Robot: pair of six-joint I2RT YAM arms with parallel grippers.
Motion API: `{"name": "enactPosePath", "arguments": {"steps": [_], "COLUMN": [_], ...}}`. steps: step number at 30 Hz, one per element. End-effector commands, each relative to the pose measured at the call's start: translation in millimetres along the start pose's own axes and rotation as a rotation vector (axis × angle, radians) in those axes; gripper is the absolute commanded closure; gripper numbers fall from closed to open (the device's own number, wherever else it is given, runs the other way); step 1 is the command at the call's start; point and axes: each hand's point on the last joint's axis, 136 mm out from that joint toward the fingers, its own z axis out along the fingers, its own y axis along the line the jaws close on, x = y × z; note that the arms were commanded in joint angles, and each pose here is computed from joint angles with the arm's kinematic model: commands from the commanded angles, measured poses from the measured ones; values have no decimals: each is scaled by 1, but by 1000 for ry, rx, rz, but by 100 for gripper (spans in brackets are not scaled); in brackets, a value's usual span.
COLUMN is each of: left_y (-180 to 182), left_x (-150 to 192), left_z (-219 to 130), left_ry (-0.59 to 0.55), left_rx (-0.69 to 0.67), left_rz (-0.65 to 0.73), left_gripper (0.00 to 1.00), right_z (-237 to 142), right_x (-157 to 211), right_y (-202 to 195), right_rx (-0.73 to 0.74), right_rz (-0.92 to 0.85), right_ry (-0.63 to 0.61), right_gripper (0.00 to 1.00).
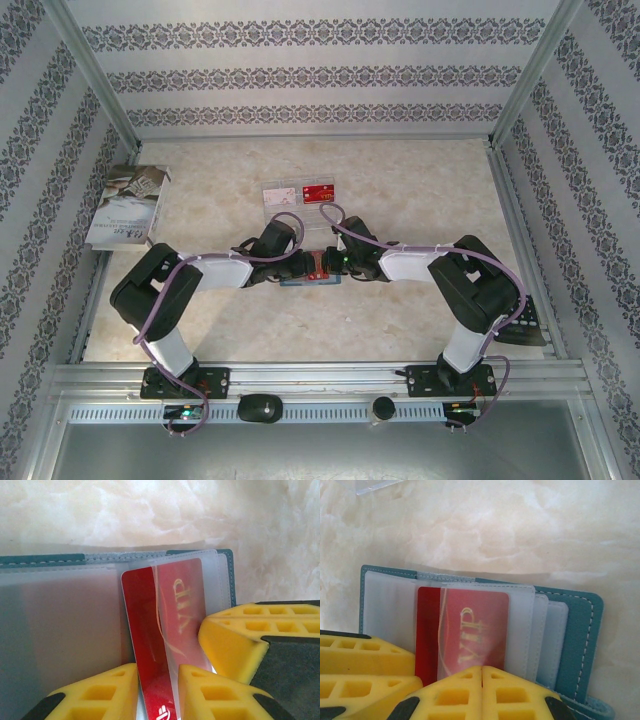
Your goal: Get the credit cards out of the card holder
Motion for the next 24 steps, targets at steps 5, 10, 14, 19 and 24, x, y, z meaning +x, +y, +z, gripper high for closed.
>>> {"name": "enactPosePath", "arguments": {"steps": [5, 10, 14, 19, 24], "left_y": [5, 0, -1, 1, 2], "left_x": [-3, -2, -2, -1, -2], "left_z": [9, 11, 11, 9, 1], "left_ry": [-24, -21, -13, -11, -32], "left_rx": [56, 93, 95, 78, 72], "left_rz": [-56, -53, -49, -47, -33], "left_gripper": [73, 75, 88, 100, 100], "right_z": [10, 12, 13, 11, 11], "right_x": [19, 22, 21, 21, 22], "right_y": [-22, -23, -23, -26, -36], "right_rx": [52, 50, 54, 68, 111], "right_rz": [37, 39, 39, 39, 57], "right_ry": [61, 75, 74, 70, 68], "right_gripper": [100, 100, 100, 100, 100]}}
